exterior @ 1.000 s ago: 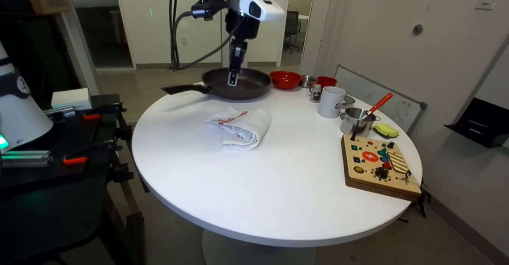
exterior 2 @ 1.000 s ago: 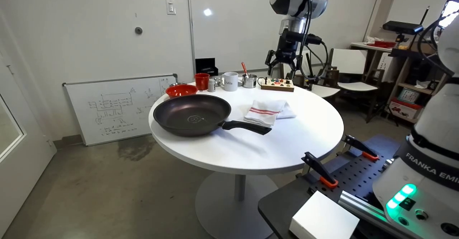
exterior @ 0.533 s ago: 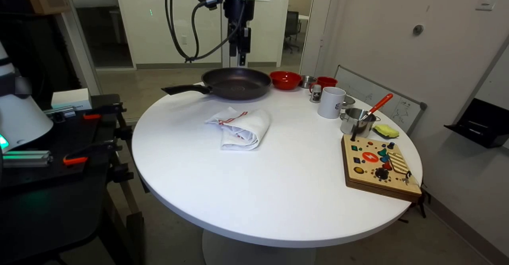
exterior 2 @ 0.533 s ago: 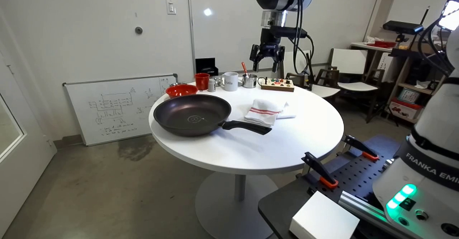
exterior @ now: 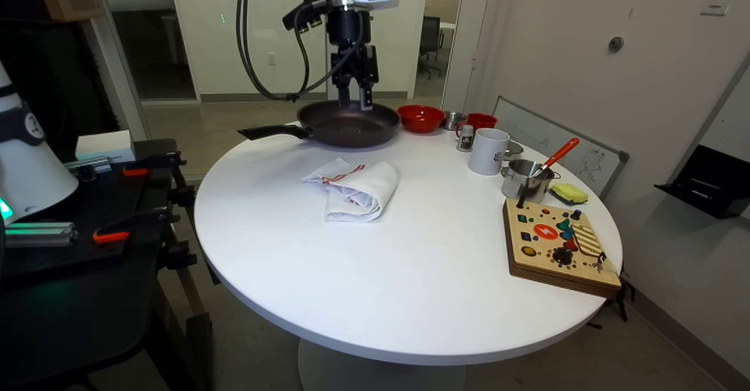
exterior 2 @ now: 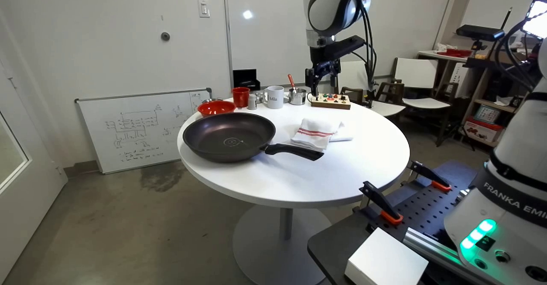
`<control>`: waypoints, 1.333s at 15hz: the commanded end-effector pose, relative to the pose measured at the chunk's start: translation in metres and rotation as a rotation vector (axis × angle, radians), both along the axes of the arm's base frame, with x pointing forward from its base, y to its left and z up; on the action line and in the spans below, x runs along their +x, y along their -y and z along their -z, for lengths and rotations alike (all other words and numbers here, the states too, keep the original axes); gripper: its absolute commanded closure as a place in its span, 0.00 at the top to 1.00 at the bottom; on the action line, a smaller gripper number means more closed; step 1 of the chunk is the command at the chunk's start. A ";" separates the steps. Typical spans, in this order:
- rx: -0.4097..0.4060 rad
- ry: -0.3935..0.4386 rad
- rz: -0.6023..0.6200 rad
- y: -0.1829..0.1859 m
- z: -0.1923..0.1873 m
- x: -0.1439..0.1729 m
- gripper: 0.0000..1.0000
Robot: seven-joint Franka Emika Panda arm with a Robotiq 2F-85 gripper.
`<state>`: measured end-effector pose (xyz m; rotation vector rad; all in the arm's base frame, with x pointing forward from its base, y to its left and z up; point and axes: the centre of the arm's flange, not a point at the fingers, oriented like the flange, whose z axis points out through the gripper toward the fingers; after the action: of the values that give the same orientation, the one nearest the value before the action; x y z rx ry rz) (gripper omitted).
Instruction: Wipe the table with the towel
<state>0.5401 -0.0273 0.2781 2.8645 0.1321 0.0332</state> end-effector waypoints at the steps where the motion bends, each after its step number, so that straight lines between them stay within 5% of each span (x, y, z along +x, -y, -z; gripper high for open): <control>1: -0.052 0.006 0.041 0.015 0.035 0.018 1.00; 4: -0.020 -0.037 0.096 0.025 0.063 0.026 1.00; 5: -0.026 -0.033 0.061 0.022 0.045 0.008 1.00; 13: -0.018 -0.053 0.100 0.025 0.070 0.016 1.00; 20: 0.029 0.084 0.208 0.046 0.097 0.020 1.00</control>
<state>0.5574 -0.0662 0.1965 2.8707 -0.0914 0.0240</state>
